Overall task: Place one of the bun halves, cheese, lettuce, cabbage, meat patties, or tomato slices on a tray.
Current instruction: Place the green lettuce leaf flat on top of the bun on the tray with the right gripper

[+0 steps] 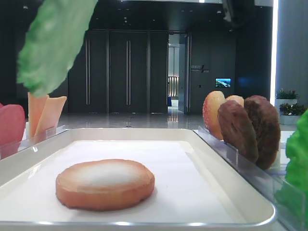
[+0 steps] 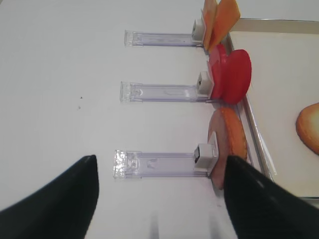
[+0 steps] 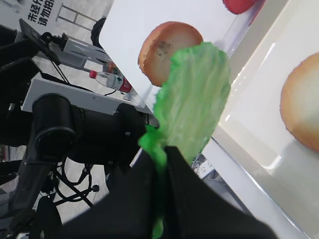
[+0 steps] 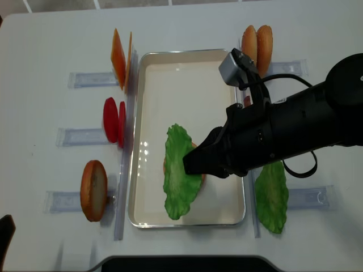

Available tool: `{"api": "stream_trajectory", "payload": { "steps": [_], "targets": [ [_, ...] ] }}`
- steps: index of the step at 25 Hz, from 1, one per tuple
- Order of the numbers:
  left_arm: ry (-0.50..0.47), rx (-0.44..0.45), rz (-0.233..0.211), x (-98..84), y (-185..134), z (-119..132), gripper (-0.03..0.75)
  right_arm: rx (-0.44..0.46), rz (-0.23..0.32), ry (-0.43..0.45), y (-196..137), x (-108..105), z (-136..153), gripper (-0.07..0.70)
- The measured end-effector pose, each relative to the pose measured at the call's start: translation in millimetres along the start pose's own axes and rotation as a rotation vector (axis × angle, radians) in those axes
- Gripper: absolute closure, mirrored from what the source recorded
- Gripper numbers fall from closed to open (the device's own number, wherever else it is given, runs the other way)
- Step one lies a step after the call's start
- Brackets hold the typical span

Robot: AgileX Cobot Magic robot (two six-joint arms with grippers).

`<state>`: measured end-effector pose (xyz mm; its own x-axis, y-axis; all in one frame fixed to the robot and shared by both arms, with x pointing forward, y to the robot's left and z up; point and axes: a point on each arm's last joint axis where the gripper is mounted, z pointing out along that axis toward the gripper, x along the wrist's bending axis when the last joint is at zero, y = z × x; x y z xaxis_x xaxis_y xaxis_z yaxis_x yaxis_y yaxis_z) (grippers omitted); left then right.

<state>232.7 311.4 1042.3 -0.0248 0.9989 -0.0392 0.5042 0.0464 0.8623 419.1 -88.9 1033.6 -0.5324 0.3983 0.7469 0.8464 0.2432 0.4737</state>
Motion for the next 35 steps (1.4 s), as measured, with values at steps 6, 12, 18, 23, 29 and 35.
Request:
{"api": "stream_trajectory", "payload": {
  "steps": [6, 12, 18, 23, 29, 35],
  "targets": [
    [0.0, 0.0, 0.0, 0.0, 0.0, 0.0, 0.118, -0.039, -0.012, 0.035, 6.5, -17.6, 19.3, 0.619],
    [0.0, 0.0, 0.0, 0.0, 0.0, 0.0, 0.118, -0.101, 0.007, 0.05, 12.5, -33.8, 34.3, 0.619],
    [0.0, 0.0, 0.0, 0.0, 0.0, 0.0, 0.118, -0.12, 0.038, 0.042, 15.3, -48.2, 46.5, 0.621],
    [0.0, 0.0, 0.0, 0.0, 0.0, 0.0, 0.118, -0.108, 0.058, 0.03, 15.4, -56.8, 53.8, 0.621],
    [0.0, 0.0, 0.0, 0.0, 0.0, 0.0, 0.118, -0.083, 0.074, 0.014, 11.5, -67.3, 61.4, 0.621],
    [0.0, 0.0, 0.0, 0.0, 0.0, 0.0, 0.118, -0.088, 0.071, -0.026, 11.7, -71.6, 61.9, 0.621]
  ]
}}
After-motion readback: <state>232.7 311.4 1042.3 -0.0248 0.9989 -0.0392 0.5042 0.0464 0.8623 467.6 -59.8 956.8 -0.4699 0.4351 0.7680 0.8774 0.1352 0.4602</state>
